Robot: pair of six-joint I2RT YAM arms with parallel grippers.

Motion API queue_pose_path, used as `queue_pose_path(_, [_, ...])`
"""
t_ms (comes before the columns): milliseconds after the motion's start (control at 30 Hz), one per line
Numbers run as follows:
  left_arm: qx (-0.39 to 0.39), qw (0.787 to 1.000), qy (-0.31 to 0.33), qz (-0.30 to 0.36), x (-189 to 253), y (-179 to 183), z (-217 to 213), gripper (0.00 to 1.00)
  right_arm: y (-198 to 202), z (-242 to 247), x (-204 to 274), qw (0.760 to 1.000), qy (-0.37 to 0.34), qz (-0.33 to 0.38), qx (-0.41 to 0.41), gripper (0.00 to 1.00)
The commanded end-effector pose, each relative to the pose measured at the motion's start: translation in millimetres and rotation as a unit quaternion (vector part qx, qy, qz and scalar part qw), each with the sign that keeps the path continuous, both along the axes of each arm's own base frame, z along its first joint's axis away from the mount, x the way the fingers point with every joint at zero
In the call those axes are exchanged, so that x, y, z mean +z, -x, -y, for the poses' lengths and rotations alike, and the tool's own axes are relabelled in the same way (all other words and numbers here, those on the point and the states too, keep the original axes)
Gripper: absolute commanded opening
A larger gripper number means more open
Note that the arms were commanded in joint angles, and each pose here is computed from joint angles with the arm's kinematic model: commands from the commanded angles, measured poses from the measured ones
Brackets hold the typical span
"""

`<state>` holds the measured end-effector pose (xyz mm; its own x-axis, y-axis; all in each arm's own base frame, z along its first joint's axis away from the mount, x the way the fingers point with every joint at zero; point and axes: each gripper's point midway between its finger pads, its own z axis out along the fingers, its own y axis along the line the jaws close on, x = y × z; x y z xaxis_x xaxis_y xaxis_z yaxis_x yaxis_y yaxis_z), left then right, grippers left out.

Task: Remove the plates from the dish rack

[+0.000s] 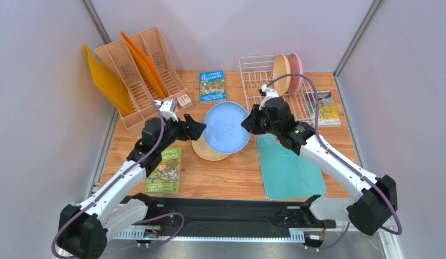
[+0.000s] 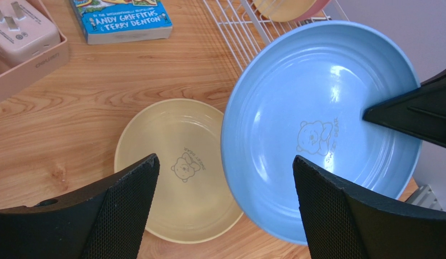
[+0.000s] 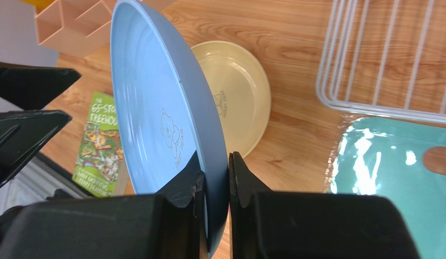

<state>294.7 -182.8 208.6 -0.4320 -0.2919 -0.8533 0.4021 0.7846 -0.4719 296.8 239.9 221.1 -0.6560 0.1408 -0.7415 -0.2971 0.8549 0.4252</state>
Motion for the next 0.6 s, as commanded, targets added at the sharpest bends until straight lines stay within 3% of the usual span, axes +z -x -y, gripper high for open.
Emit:
queue_pose_path(0, [-0.010,0.999,0.025,0.018,10.1,-2.7,9.8,0.96,1.2,-30.4,29.6,0.995,-0.093,0.024,0.027,0.00])
queue_pose_path(167, [0.001,1.000,0.018,0.006,-0.4,-5.3,9.0,0.91,4.6,-40.6,35.6,0.993,-0.110,0.025,0.044,0.00])
queue_pose_path(300, [0.007,1.000,0.012,0.003,-5.2,-6.2,7.5,0.78,6.3,-44.0,41.9,0.991,-0.119,0.028,0.051,0.00])
queue_pose_path(333, [0.010,1.000,0.011,0.002,-6.5,-7.0,6.4,0.66,5.9,-43.9,42.1,0.991,-0.119,0.029,0.051,0.00])
queue_pose_path(400, [0.010,1.000,0.008,0.001,-8.6,-6.7,6.4,0.55,5.7,-44.4,39.7,0.991,-0.117,0.026,0.051,0.00])
queue_pose_path(433, [0.011,1.000,0.007,0.002,-8.2,-7.0,5.8,0.36,5.2,-44.1,40.4,0.991,-0.118,0.026,0.050,0.00])
queue_pose_path(533, [0.016,1.000,0.003,-0.003,-10.8,-7.9,4.5,0.04,5.8,-45.7,38.7,0.991,-0.118,0.024,0.054,0.00])
queue_pose_path(567, [0.016,1.000,0.002,-0.004,-11.4,-8.5,5.1,0.00,5.8,-46.0,38.2,0.991,-0.118,0.023,0.054,0.00])
